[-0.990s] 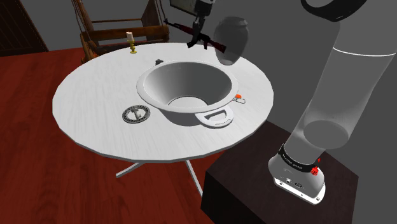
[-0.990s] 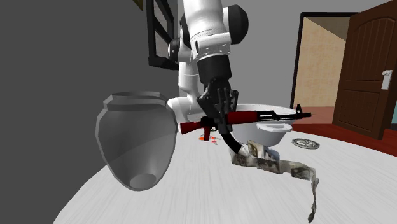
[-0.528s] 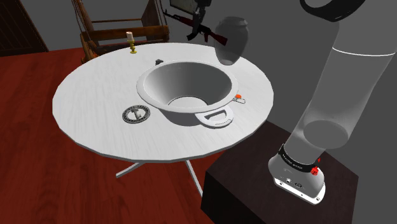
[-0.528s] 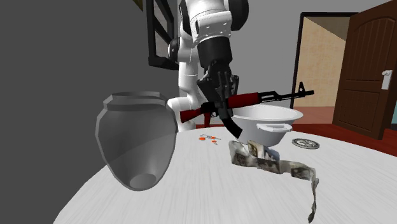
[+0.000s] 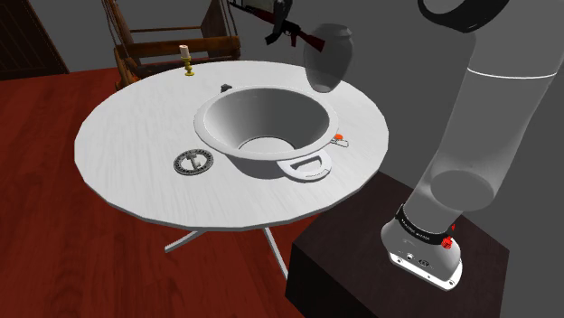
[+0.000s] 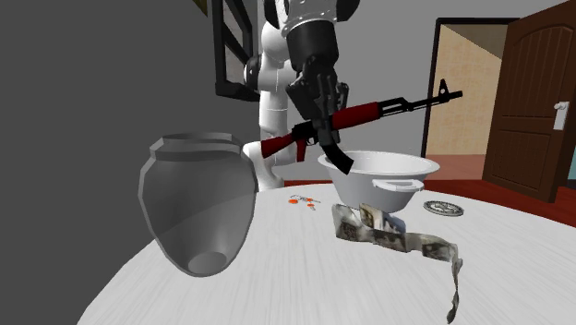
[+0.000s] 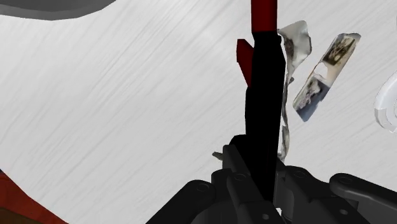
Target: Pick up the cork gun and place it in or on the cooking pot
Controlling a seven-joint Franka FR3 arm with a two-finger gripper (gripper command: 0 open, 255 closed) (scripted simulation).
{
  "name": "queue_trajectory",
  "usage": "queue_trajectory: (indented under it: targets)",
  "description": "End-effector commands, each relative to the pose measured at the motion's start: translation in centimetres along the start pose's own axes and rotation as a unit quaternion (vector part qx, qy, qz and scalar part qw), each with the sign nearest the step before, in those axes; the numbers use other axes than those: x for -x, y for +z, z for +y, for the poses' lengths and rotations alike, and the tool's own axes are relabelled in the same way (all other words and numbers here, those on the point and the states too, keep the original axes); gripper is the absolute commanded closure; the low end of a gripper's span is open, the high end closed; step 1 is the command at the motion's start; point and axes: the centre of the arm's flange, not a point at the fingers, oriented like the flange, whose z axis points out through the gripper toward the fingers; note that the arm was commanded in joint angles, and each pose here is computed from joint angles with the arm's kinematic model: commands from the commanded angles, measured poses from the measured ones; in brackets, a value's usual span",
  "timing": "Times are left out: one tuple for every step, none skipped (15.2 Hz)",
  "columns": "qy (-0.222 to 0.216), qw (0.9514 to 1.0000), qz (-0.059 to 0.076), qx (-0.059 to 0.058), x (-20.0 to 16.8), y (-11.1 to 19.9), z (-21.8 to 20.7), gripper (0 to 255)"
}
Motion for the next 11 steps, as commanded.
queue_trajectory:
  targets:
    - [0.0, 1.0, 0.0, 0.0, -0.1, -1.0, -0.1, 255]
    - [0.0, 1.0, 0.0, 0.0, -0.3, -1.5, -0.1, 255]
    - [0.0, 1.0, 0.0, 0.0, -0.4, -2.0, -0.1, 255]
    - [0.0, 1.0, 0.0, 0.0, -0.4, -2.1, -0.1, 255]
    - [0.0, 1.0, 0.0, 0.0, -0.1, -2.2, -1.4, 255]
    - [0.0, 1.0, 0.0, 0.0, 0.2, -2.3, -2.6, 255]
    - [0.0, 1.0, 0.0, 0.0, 0.6, -2.4, -3.9, 255]
    - [0.0, 1.0, 0.0, 0.0, 0.9, -2.5, -5.2, 255]
    - [0.0, 1.0, 0.0, 0.0, 1.2, -2.6, -6.5, 255]
    - [0.0, 1.0, 0.0, 0.0, 1.5, -2.8, -7.7, 255]
    - [0.0, 1.0, 0.0, 0.0, 1.9, -2.9, -9.0, 255]
